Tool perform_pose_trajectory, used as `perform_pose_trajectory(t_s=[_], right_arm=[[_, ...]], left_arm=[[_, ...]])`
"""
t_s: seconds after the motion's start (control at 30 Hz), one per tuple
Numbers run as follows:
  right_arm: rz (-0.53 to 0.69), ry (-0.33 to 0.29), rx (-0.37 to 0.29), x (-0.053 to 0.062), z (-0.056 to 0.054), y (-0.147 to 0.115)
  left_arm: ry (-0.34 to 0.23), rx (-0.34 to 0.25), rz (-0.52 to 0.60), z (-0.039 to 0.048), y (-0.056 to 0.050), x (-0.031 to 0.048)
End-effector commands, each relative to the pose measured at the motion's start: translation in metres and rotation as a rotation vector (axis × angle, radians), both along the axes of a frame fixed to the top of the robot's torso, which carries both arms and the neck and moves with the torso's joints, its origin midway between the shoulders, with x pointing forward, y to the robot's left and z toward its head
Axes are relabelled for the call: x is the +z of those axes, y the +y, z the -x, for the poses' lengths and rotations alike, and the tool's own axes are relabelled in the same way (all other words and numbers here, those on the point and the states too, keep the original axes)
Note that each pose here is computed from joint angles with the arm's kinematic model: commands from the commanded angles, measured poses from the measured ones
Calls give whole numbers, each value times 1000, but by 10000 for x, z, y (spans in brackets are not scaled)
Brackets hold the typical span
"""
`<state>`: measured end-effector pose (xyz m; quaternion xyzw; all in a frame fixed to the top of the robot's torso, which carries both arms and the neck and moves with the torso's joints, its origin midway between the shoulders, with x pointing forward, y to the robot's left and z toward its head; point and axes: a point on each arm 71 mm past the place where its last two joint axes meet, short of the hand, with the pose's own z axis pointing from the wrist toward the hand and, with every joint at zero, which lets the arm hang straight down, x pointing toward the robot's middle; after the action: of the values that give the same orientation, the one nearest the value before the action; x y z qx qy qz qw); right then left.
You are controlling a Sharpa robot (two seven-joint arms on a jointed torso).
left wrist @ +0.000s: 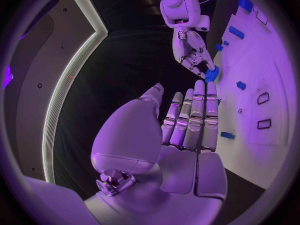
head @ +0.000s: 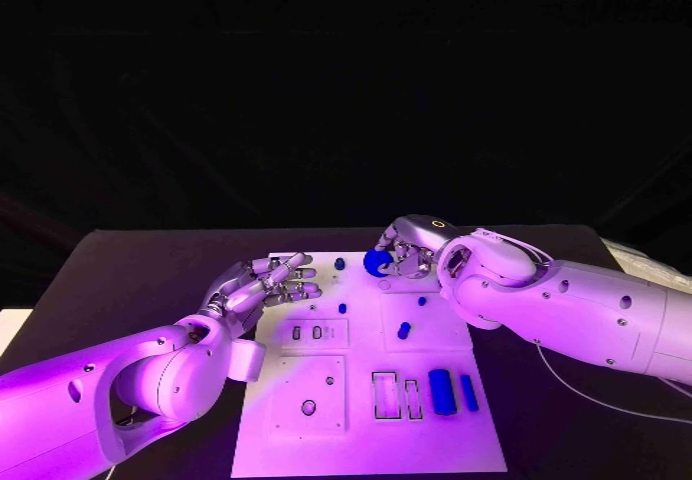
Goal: Assemble the parts on the task board
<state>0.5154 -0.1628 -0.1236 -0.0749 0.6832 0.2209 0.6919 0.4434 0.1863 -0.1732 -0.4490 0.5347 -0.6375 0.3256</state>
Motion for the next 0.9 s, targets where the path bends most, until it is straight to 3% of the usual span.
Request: perform_pose_trajectory(t_s=[0.03, 0.53, 0.9], right_arm=[[-9, -20, 24, 26, 20, 131], [16, 34, 87, -91, 5, 563], [37, 48, 106, -177, 6, 690]], left_arm=[[-3, -14, 21, 1, -15, 13], [-3, -7, 19, -12, 5, 7], [-2, -8, 19, -16, 0, 5]])
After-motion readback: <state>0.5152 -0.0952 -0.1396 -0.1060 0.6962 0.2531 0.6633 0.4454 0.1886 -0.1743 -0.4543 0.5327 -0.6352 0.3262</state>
